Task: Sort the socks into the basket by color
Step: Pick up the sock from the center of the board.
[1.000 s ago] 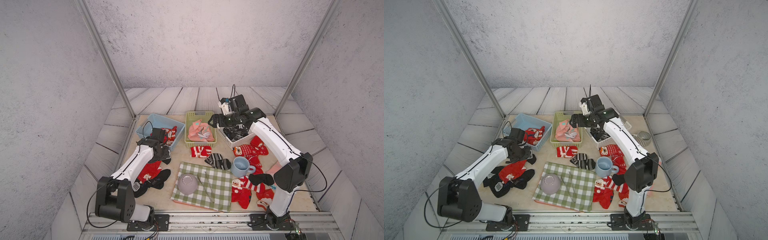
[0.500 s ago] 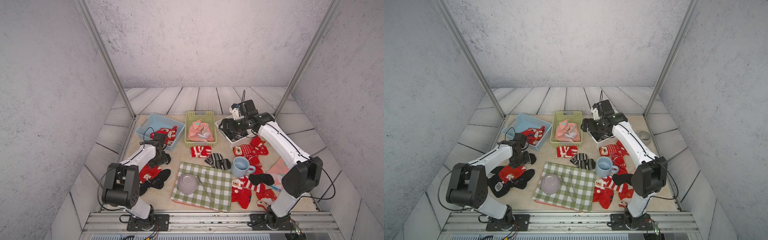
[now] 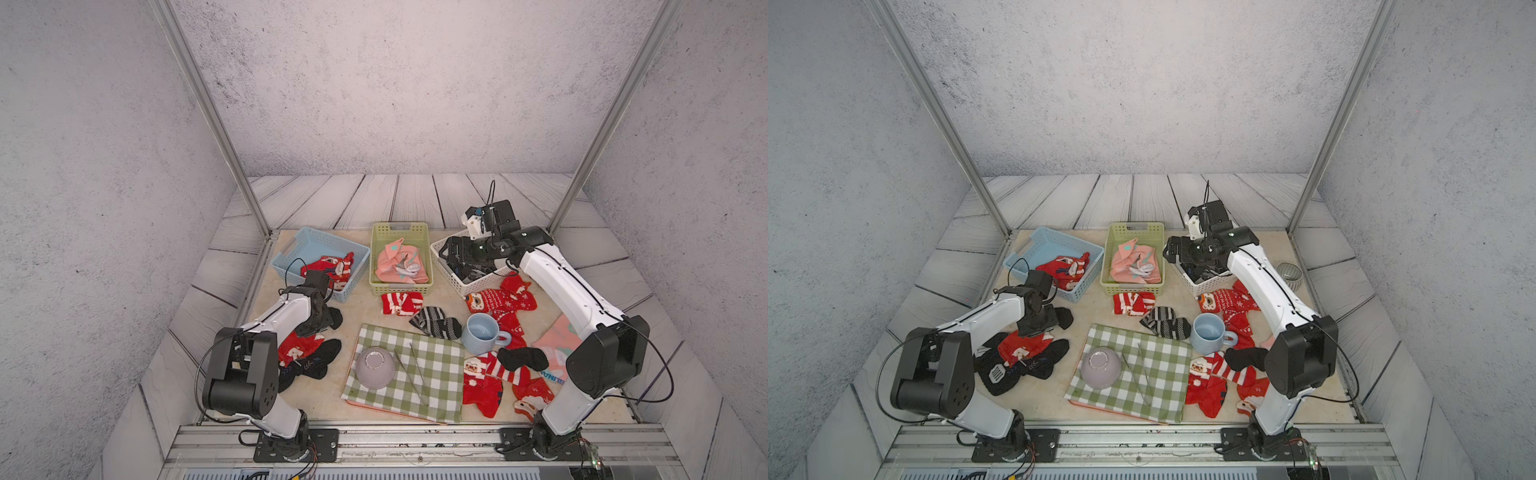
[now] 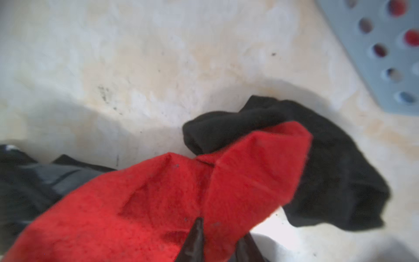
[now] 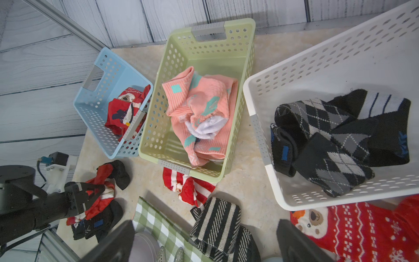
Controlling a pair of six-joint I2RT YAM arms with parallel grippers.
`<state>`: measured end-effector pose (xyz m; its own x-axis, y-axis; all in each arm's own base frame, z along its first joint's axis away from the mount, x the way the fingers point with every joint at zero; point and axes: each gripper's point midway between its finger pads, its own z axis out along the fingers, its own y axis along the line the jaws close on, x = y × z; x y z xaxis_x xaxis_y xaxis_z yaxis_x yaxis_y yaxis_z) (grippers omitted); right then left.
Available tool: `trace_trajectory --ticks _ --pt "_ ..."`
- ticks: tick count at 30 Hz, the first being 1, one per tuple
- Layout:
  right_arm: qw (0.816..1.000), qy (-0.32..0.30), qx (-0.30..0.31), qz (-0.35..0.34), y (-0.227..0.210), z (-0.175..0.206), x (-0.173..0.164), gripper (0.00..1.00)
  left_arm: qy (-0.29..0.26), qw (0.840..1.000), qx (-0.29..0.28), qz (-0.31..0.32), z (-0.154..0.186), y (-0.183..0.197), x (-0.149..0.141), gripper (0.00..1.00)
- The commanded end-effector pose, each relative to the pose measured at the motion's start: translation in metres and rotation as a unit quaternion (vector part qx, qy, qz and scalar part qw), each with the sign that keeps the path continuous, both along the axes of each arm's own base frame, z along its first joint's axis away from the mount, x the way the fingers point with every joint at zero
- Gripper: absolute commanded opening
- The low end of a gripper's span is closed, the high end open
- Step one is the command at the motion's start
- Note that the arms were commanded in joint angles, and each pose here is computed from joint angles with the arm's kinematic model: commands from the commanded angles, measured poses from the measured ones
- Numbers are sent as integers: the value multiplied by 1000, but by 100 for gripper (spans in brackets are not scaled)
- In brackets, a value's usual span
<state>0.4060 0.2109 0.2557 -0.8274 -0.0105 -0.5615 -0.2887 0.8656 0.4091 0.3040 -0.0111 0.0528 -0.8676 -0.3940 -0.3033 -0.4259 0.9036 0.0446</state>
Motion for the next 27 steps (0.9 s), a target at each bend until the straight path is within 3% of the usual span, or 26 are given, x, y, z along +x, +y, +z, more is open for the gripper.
trace_trajectory --ticks 1,5,7,13,27 --pt "1000 -4 17 4 2 9 -4 99 -9 1000 13 5 8 7 -4 24" --pt "1000 -1 23 7 5 7 -2 99 -16 1000 15 4 11 8 -6 12" --pt "1000 0 24 8 6 7 -2 99 -18 1000 17 3 13 9 -7 1" --pt "1000 7 27 7 7 4 -1 99 -43 999 12 1 35 9 -9 0" --pt "999 25 28 19 12 -5 -1 99 -189 981 3 -33 157 8 -9 0"
